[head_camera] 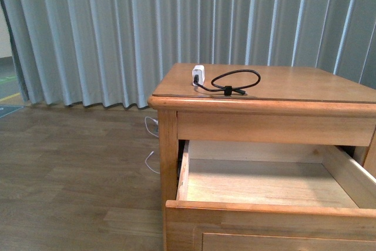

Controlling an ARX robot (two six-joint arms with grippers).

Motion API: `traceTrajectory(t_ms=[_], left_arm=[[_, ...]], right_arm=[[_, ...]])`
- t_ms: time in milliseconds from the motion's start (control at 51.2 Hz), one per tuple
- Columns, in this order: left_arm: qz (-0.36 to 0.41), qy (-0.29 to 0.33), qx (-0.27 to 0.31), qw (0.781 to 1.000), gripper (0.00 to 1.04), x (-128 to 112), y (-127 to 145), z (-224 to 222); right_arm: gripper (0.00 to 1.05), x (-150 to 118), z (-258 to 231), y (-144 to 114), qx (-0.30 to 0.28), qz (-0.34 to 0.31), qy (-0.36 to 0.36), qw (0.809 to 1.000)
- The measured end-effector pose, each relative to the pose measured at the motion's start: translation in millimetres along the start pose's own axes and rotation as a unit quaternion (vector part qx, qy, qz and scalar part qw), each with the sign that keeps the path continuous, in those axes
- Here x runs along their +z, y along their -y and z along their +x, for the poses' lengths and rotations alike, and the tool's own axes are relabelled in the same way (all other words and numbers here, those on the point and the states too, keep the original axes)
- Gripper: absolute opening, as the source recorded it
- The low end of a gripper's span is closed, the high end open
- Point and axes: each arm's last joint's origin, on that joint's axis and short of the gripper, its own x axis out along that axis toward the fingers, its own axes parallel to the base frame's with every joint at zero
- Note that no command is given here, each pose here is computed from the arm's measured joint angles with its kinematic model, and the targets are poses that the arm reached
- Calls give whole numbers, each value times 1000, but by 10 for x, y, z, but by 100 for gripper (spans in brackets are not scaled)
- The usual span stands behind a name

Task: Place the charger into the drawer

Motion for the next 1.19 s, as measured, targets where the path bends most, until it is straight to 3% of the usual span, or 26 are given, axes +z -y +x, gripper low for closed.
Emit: traceTrajectory(t_ms=[293,508,977,1192], left_arm=[[11,-22,-29,999,99,429,682,869],[14,-18,-49,999,99,602,1192,1385],[20,-58,-61,996,99,583,2187,2435],[22,-69,-50,996,99,521,2463,2763]], right_arm=[[97,0,0,0,0,0,0,1000],[97,-1,0,0,0,0,0,1000],[97,0,0,0,0,0,0,1000],[97,-1,0,0,0,0,0,1000]])
